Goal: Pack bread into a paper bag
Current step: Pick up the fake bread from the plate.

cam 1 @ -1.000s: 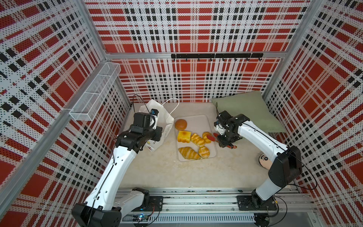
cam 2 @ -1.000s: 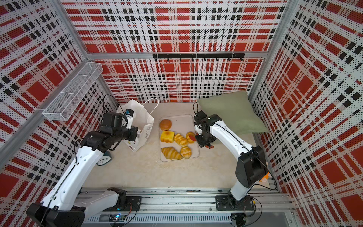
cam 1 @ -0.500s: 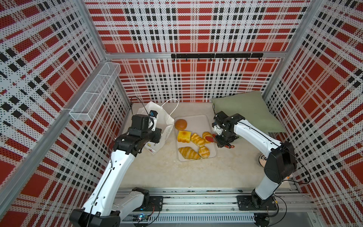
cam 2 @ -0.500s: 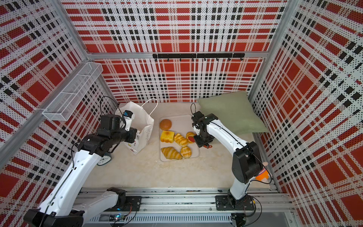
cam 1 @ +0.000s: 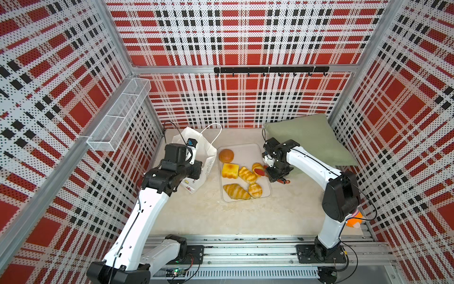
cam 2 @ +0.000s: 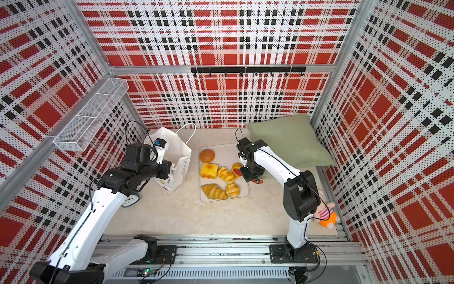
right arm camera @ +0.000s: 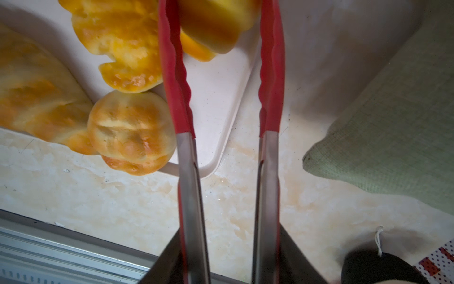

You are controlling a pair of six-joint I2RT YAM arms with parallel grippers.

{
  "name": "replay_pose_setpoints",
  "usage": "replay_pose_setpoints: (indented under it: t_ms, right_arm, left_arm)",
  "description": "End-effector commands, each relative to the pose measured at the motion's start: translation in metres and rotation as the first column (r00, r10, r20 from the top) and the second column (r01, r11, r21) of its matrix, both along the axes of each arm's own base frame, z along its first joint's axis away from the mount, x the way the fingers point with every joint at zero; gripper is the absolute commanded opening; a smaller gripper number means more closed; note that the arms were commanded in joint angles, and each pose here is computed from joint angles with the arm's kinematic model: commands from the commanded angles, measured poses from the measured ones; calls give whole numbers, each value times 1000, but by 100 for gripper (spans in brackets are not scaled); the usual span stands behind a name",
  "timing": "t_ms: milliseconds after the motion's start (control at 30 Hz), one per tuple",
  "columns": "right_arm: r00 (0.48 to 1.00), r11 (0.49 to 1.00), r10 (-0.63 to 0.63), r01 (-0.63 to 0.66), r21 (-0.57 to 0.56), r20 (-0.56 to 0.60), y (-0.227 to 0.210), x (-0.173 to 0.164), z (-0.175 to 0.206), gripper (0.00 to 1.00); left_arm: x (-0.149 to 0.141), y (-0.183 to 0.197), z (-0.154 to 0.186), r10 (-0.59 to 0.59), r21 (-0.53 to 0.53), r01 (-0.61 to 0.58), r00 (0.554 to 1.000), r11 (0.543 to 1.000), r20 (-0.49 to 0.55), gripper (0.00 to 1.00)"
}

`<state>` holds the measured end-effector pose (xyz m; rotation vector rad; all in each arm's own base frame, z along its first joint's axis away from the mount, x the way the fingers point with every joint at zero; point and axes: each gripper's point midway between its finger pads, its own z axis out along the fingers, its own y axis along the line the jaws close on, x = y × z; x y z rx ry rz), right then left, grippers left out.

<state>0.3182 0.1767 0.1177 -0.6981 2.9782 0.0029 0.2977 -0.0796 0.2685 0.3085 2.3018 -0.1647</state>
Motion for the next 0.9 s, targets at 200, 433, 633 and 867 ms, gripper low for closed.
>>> replay_pose_setpoints:
  t_ms: [200,433,633,867]
  right_arm:
    - [996,999,20,-17,39,-82,18,0,-23,20]
    - [1000,999,-7,7,52,3,16,7,2,0]
    - [978,984,-58,22,177,201,25,25,83,0]
    - [960,975,-71,9,223,271,27,27,129,0]
  left_arm:
    - [-9,0,11,-24,-5,24,998,1000,66,0]
    - [-32,-12,26,-100,3,100,984,995,149,1]
    - [-39,-9,38,-71,20,69,980,997,183,21]
    - [-30,-13,27,-66,43,61,990,997,127,42]
